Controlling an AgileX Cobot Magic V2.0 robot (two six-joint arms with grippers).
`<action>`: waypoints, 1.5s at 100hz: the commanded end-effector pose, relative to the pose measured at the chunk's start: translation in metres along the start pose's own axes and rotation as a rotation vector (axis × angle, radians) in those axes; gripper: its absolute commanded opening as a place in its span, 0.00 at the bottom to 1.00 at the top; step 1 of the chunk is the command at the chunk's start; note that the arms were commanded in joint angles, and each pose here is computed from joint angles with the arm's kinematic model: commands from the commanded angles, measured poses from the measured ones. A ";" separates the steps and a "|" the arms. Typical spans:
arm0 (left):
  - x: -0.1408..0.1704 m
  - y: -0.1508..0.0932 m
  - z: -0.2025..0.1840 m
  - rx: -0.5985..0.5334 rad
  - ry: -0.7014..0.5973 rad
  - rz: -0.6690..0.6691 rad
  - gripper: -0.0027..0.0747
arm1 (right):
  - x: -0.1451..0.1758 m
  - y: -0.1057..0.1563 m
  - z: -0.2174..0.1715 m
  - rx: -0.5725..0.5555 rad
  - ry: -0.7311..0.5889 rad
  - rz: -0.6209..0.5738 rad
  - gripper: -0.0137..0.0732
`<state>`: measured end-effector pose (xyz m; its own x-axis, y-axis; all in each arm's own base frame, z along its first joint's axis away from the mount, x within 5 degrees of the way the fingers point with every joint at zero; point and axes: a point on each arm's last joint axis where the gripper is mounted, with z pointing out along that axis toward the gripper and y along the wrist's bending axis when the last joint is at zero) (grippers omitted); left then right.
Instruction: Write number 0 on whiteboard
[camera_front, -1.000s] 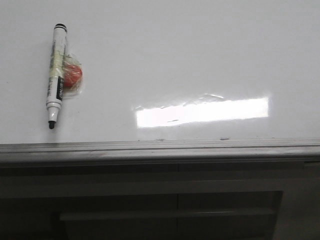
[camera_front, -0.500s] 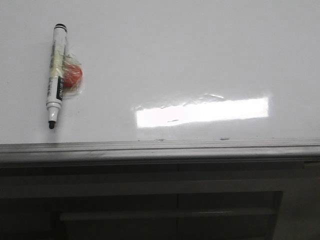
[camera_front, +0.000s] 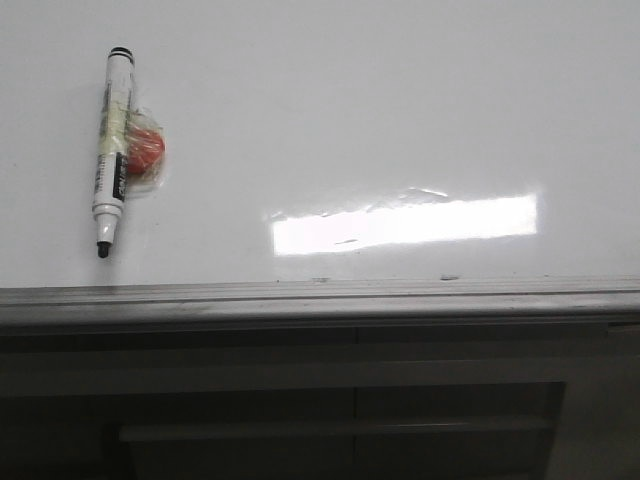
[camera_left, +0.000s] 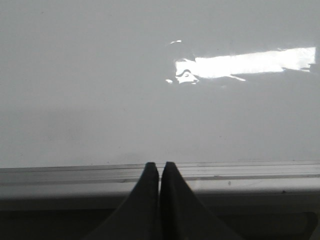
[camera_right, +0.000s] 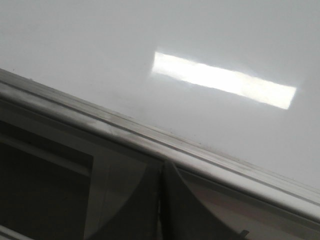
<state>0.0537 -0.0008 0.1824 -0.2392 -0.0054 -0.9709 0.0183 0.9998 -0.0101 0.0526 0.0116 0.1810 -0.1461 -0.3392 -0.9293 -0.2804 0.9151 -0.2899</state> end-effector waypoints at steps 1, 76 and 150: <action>0.003 -0.001 0.001 0.015 -0.060 -0.052 0.01 | -0.003 -0.001 0.000 0.031 -0.072 -0.017 0.09; -0.027 -0.010 -0.008 0.220 -0.223 -0.833 0.01 | -0.047 -0.023 -0.017 0.074 -0.534 0.657 0.09; -0.155 -0.044 0.029 0.444 0.516 0.189 0.44 | -0.113 -0.023 0.012 -0.122 -0.089 0.523 0.67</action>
<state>0.1025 -0.0432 0.3168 -0.5631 0.2085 -0.7997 0.4642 0.8803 -0.0974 0.0786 0.0335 0.2745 -0.2867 0.1631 -0.9440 -0.3216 0.9118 0.2552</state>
